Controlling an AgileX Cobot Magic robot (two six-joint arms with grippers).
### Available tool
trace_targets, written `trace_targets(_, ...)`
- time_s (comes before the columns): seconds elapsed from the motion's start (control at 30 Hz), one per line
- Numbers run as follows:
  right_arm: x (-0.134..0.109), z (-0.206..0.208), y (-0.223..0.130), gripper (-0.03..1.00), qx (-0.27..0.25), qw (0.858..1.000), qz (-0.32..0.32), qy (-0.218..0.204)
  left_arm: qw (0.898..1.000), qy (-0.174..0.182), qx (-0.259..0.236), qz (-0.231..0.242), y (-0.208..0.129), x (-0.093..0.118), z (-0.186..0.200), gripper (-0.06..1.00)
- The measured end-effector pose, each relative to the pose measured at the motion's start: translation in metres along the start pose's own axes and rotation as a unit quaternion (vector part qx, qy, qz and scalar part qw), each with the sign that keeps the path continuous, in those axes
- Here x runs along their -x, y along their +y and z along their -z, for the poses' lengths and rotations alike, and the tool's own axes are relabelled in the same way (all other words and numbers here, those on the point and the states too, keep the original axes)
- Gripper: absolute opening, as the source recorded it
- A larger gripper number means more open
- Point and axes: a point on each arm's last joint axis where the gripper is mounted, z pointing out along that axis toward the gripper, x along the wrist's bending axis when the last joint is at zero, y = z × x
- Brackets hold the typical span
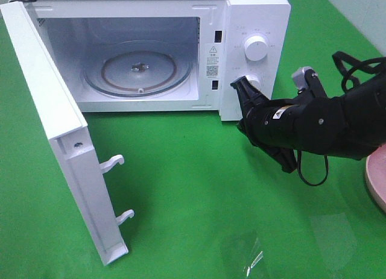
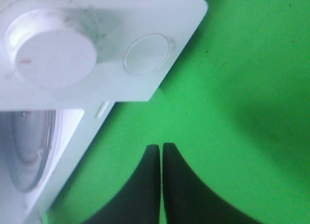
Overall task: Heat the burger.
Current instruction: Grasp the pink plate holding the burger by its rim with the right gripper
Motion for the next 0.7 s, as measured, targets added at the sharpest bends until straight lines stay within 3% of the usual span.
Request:
trace_targets(0.03,-0.003,0.006,-0.001,0.01,-0.018,0.999,0.047,-0.006,1.000,0.000,0.000,0.000,0.000,0.000,0.000,0.97)
trace_targets(0.13,-0.005,0.011,-0.002,0.02,-0.040,0.995,0.092,-0.014,1.000,0.000,0.000,0.000,0.000,0.000,0.000,0.97)
trace_targets(0.2,-0.007,0.020,-0.004,0.02,-0.077,0.983,0.166,-0.031,1.000,0.000,0.000,0.000,0.000,0.000,0.000,0.97)
trace_targets(0.37,-0.006,0.027,-0.007,0.03,-0.110,0.968,0.222,-0.045,1.000,0.000,0.000,0.000,0.000,0.000,0.000,0.97)
trace_targets(0.4,-0.005,0.031,-0.009,0.03,-0.132,0.957,0.254,-0.053,1.000,0.000,0.000,0.000,0.000,0.000,0.000,0.97)
trace_targets(0.43,-0.005,0.031,-0.009,0.03,-0.132,0.957,0.254,-0.053,1.000,0.000,0.000,0.000,0.000,0.000,0.000,0.97)
trace_targets(0.47,-0.003,0.035,-0.011,0.03,-0.156,0.944,0.284,-0.060,1.000,0.000,0.000,0.000,0.000,0.000,0.000,0.97)
trace_targets(0.5,-0.003,0.035,-0.011,0.03,-0.156,0.944,0.284,-0.060,1.000,0.000,0.000,0.000,0.000,0.000,0.000,0.97)
trace_targets(0.53,-0.002,0.039,-0.013,0.03,-0.183,0.928,0.318,-0.067,1.000,0.000,0.000,0.000,0.000,0.000,0.000,0.97)
trace_targets(0.57,-0.002,0.039,-0.013,0.03,-0.183,0.928,0.318,-0.067,1.000,0.000,0.000,0.000,0.000,0.000,0.000,0.97)
trace_targets(0.63,-0.007,0.045,-0.014,0.04,-0.216,0.902,0.366,-0.070,1.000,0.000,0.000,0.000,0.000,0.000,0.000,0.97)
trace_targets(0.67,-0.007,0.045,-0.014,0.04,-0.216,0.902,0.366,-0.070,1.000,0.000,0.000,0.000,0.000,0.000,0.000,0.97)
trace_targets(0.7,-0.010,0.048,-0.013,0.05,-0.234,0.887,0.391,-0.074,1.000,0.000,0.000,0.000,0.000,0.000,0.000,0.97)
